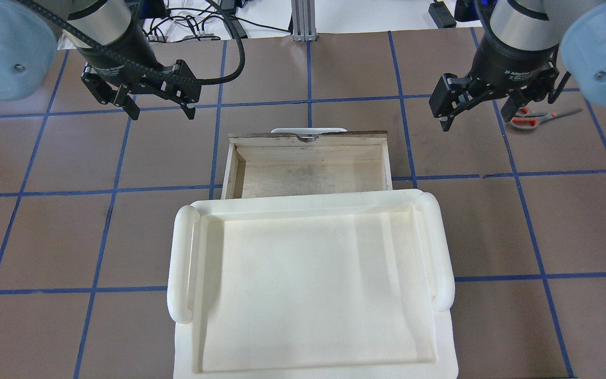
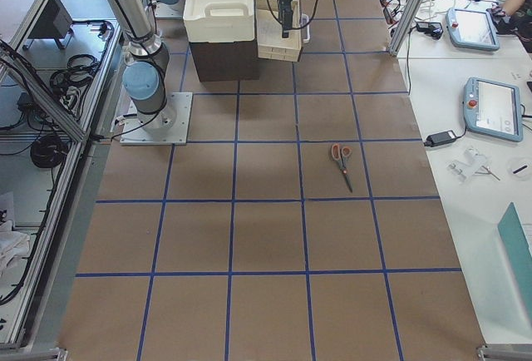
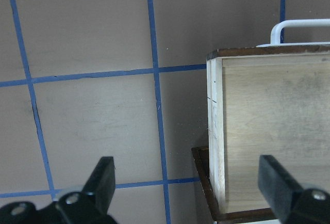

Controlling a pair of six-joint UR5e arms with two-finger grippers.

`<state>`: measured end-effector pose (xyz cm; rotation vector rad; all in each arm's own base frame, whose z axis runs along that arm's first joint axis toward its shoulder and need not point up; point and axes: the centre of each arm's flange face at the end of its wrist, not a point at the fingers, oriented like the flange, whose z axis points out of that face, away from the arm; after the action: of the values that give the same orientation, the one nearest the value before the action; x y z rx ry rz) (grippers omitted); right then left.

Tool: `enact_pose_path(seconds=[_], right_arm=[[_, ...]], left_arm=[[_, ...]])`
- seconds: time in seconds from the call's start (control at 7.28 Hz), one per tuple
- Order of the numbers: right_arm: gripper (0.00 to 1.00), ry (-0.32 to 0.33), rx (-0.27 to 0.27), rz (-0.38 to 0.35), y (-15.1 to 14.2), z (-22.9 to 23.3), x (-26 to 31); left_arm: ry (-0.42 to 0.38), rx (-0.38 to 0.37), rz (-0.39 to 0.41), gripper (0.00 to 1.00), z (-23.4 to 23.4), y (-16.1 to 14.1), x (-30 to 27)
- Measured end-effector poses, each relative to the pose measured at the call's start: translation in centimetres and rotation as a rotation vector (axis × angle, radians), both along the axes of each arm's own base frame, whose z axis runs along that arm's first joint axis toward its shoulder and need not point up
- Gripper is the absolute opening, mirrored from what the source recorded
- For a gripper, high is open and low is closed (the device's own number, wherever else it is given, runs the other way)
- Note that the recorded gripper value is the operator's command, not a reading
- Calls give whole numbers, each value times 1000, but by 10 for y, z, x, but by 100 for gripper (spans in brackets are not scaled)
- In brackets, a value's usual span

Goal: Put scissors in drawer and close it
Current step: 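Move the right gripper outward toward the grey-orange scissors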

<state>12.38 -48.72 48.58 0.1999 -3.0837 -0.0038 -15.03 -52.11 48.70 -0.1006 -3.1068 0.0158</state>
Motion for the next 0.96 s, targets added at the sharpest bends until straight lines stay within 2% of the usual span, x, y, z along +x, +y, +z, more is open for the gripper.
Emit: enact_pose_path(seconds=[0.41,0.55,0.82,0.96], right_arm=[[100,-2,2,102,-8,-1,-28],[100,-3,-2,175,-12,0,-45],[100,13,-27,379,-21,3,-79],[100,18,-20,480,-26,0,-96]], left_arm=[[0,2,0,100,-1,0,0],[0,3,0,100,-1,0,0],[-1,3,1,100,-2,0,1],[-1,5,1,100,-2,-1,1]])
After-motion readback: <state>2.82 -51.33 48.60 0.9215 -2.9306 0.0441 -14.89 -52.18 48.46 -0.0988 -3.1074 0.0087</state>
